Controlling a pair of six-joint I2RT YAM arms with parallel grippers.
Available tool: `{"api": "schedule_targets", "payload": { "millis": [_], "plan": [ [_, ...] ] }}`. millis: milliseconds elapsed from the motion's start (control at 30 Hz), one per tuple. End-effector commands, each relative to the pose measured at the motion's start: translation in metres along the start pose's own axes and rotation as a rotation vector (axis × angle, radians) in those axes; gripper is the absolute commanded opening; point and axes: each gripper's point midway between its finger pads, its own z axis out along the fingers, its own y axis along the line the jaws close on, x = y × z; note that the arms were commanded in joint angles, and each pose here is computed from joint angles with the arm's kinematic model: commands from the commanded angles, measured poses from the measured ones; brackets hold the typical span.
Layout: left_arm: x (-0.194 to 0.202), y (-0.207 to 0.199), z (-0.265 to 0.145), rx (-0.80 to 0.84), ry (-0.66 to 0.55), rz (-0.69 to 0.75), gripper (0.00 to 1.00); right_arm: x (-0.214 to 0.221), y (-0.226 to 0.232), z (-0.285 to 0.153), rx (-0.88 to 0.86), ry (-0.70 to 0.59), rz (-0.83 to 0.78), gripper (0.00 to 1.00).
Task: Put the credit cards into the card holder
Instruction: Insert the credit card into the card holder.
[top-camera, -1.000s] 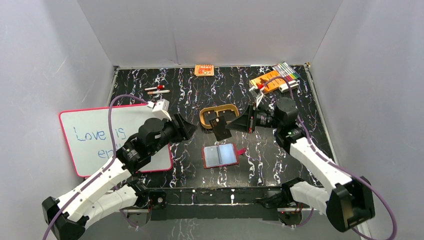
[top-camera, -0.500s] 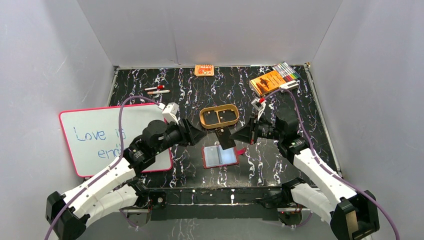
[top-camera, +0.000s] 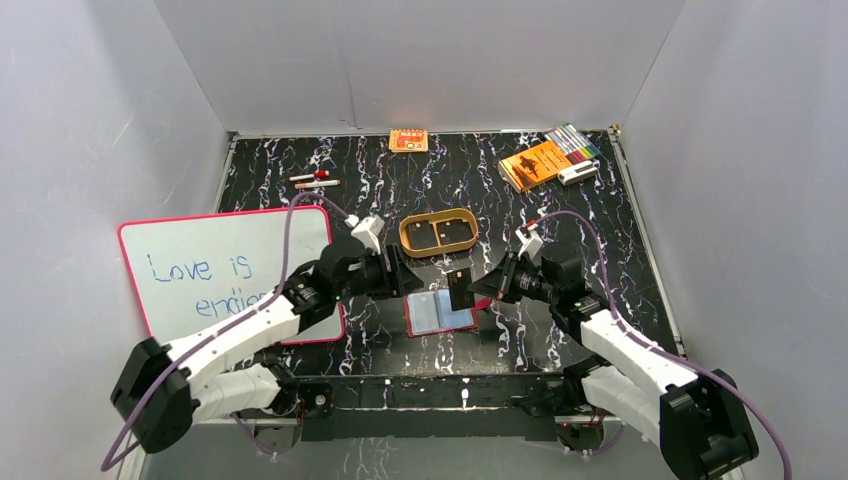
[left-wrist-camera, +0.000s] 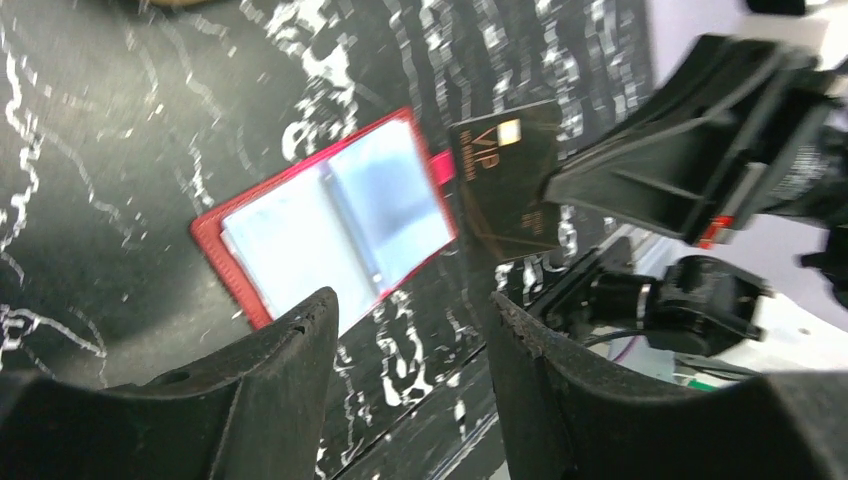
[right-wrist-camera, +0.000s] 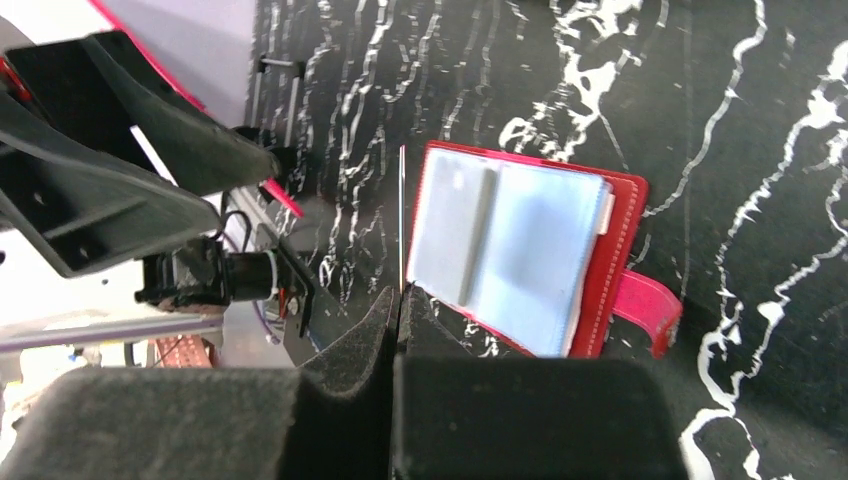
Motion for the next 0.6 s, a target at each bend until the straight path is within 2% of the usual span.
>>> {"api": "schedule_targets", "payload": {
  "millis": [0, 267, 567],
  "plan": [
    [0.018, 0.014, 0.008, -0.083, 0.102, -0.023, 0.52, -0.001, -0.014, 0.007, 0.086, -0.025, 0.041, 0.0],
    [0.037, 0.046, 0.021, -0.21, 0.169, -0.033, 0.48, 0.021, -0.024, 0.025, 0.121, 0.053, 0.059, 0.0],
    [0.053, 0.073, 0.033, -0.314, 0.22, -0.03, 0.43, 0.031, -0.03, 0.037, 0.116, 0.073, 0.098, 0.0]
  ]
}}
